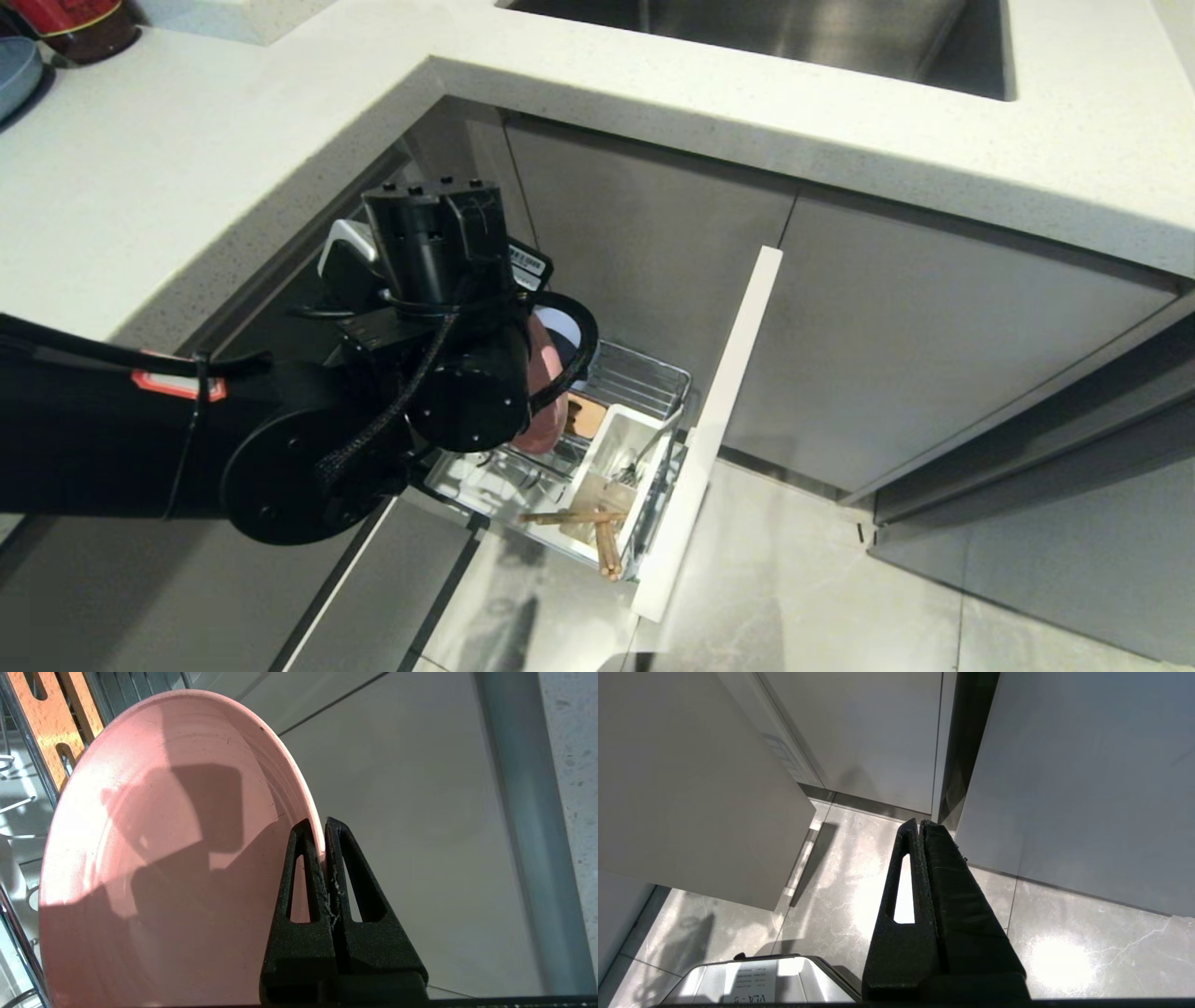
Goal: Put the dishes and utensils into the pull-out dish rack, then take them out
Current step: Pick up the plate and place it in the cupboard
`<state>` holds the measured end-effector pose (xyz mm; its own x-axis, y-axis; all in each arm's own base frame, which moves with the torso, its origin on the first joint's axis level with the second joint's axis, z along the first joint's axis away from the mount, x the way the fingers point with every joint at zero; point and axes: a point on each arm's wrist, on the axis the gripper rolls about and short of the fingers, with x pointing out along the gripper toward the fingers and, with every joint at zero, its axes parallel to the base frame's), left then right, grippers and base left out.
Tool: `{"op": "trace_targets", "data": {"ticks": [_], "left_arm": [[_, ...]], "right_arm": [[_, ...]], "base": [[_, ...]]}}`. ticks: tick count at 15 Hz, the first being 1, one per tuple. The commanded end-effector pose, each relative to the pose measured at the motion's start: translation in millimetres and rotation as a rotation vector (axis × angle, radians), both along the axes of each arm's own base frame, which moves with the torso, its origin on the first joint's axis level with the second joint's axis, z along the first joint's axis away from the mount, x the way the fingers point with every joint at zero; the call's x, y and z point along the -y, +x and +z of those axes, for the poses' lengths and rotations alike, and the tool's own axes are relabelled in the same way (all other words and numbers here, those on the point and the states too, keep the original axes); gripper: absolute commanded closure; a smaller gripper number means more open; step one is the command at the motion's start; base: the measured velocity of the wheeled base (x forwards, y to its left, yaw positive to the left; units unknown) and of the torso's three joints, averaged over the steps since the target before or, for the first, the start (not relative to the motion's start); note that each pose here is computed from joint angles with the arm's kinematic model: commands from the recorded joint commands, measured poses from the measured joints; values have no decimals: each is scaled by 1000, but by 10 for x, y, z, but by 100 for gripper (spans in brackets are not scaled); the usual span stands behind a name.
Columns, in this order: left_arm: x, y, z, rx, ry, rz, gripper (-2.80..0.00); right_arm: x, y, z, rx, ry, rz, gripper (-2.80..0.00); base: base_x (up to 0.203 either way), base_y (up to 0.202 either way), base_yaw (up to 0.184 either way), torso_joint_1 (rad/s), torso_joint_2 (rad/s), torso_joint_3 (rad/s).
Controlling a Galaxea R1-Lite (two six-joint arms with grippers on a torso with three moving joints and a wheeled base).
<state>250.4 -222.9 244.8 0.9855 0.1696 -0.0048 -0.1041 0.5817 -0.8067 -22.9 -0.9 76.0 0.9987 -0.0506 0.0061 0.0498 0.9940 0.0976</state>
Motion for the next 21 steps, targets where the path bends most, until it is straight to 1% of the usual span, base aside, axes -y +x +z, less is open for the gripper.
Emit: {"op": "trace_targets", "data": {"ticks": [1,3,6,7,14,21], "left_arm": [[-7,12,-24,-2,-2,10,0],[-13,17,-58,-10,4,17,0],[-6,15,-191,-38,30,33,0],[-7,12,-209,-36,27,32,0],[-14,8,-240,-40,37,52,0],[-1,-7,-361,-70,73,54,0]], "right_arm": [[0,-3,0,5,1,0,0],[0,-3,0,5,1,0,0],[0,-3,0,5,1,0,0],[0,-3,0,5,1,0,0],[0,-3,0,5,1,0,0],[0,-3,0,5,1,0,0]], "base": [[0,0,0,0,0,0],[0,0,0,0,0,0],[0,0,0,0,0,0],[0,0,0,0,0,0],[0,0,0,0,0,0],[0,0,0,0,0,0]]}}
